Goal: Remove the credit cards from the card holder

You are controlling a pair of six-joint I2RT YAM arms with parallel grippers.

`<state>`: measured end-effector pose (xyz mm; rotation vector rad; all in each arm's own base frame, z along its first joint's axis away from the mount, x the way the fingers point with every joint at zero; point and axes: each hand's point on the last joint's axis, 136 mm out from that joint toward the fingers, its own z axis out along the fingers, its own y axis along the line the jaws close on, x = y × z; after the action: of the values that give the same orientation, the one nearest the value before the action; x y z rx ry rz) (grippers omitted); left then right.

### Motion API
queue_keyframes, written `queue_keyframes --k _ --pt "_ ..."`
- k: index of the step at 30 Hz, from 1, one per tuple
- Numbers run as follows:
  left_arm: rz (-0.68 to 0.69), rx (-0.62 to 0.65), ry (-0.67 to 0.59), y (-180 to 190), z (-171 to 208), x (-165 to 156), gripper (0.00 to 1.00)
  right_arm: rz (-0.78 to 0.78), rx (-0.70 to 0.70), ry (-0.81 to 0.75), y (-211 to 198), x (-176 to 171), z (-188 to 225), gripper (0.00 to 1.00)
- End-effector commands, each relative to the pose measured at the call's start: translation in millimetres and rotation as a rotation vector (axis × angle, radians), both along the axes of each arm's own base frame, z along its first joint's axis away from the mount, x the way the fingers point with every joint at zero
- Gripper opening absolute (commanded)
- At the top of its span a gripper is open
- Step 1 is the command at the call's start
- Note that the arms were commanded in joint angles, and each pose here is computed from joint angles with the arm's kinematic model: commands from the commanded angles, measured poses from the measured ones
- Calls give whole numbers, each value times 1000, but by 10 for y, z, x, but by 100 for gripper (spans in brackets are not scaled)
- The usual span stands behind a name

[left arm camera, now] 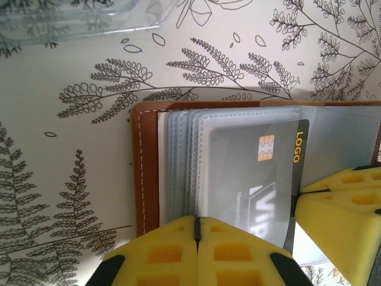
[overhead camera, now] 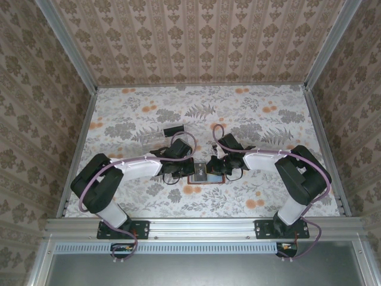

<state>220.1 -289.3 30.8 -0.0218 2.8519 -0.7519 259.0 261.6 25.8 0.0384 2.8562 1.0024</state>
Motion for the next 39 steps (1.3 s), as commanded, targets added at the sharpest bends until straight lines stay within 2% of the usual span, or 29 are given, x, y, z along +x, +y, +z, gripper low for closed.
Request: queue_keyframes --k 1,4,7,11,15,24,39 --pt "3 55 58 74 -167 -85 0 12 -5 16 28 -13 -18 21" --pt "10 65 71 106 -211 -109 0 10 11 17 54 -3 -17 25" --pt "9 70 80 110 -241 -132 0 11 26 25 83 0 -31 24" --pt "7 70 81 103 -235 -133 0 10 31 30 94 2 -45 16" --pt "14 90 84 144 -245 -140 0 5 13 37 51 -8 -66 1" --pt "54 158 109 314 -330 -178 0 -48 -3 50 -173 -30 -96 0" --pt "31 166 106 317 -335 -179 0 -91 -15 30 -518 -110 40 0"
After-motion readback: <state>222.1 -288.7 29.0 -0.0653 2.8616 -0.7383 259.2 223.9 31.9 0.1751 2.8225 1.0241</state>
